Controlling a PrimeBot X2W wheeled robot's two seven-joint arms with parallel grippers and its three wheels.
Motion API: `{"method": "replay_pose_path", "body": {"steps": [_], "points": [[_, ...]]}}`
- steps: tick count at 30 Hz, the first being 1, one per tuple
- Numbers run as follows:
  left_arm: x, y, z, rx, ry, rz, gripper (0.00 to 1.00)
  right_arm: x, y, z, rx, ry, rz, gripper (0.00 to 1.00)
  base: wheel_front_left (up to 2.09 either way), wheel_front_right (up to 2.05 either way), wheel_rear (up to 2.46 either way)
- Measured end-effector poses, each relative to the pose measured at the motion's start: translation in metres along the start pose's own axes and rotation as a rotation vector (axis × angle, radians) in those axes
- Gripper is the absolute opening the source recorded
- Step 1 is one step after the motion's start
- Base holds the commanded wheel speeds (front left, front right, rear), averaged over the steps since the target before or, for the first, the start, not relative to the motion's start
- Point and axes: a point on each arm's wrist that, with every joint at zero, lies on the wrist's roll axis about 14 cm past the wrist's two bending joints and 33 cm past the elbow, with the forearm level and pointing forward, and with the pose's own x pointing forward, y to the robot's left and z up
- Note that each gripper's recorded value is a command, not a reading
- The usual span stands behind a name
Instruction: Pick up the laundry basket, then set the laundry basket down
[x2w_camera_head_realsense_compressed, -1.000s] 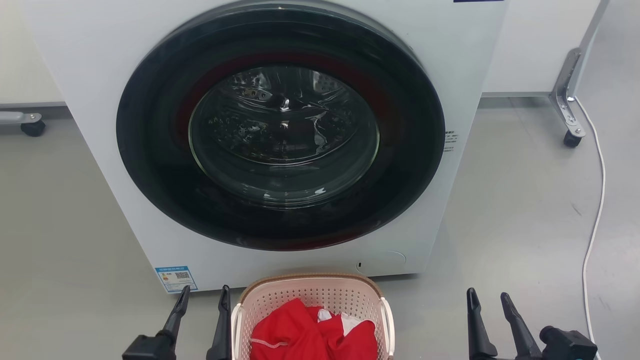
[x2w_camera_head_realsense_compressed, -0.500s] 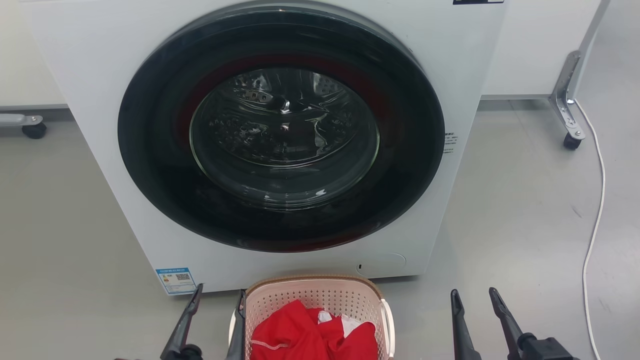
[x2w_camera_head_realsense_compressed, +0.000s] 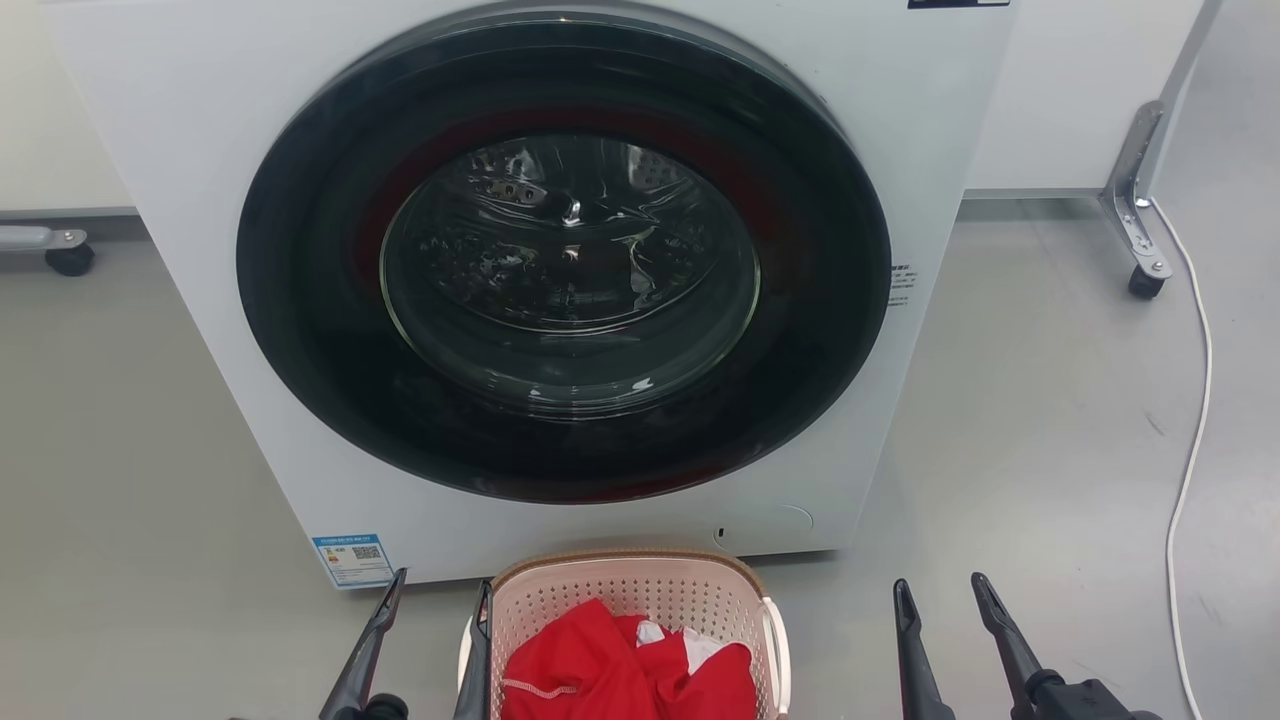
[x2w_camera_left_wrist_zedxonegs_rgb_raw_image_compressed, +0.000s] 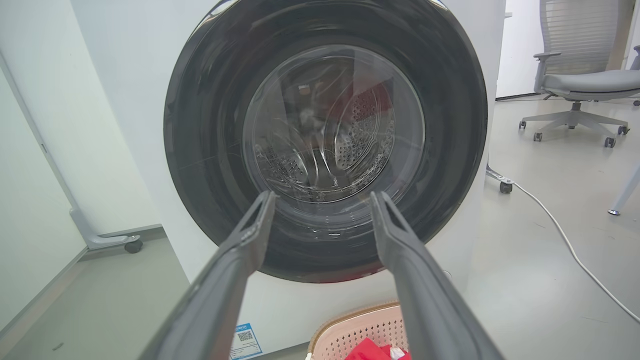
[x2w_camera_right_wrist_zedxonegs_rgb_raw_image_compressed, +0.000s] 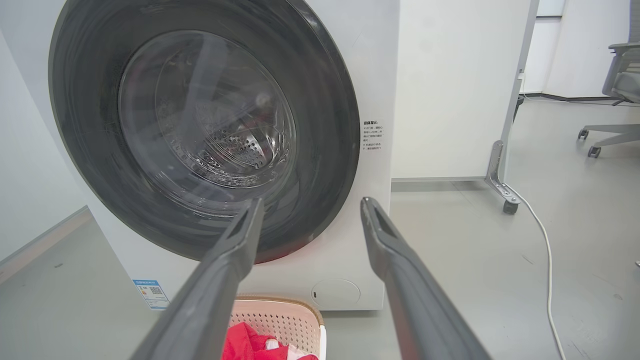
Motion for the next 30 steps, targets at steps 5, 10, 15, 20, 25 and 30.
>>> {"method": "replay_pose_path", "body": {"steps": [5,10,15,20,25,30], "points": [[0.000,0.002,-0.001,0.000,0.002,0.006,1.00,0.000,-0.001,-0.001,0.000,0.003,-0.003,1.00,0.00,0.00,0.00],[0.001,0.005,-0.001,0.000,0.003,0.014,1.00,0.001,-0.001,-0.001,0.000,0.005,-0.003,1.00,0.00,0.00,0.00],[0.002,0.005,-0.002,-0.003,0.007,0.016,1.00,0.002,-0.003,-0.003,0.000,0.009,-0.008,1.00,0.00,0.00,0.00],[0.002,0.004,-0.005,-0.014,0.016,0.018,1.00,0.002,-0.004,-0.006,0.002,0.020,-0.011,1.00,0.00,0.00,0.00],[0.004,0.003,-0.014,-0.035,0.043,0.022,1.00,0.003,-0.006,-0.016,0.004,0.051,-0.019,1.00,0.00,0.00,0.00],[0.015,0.006,-0.020,-0.050,0.061,0.032,1.00,0.019,-0.013,-0.016,0.010,0.047,-0.033,1.00,0.00,0.00,0.00]]}}
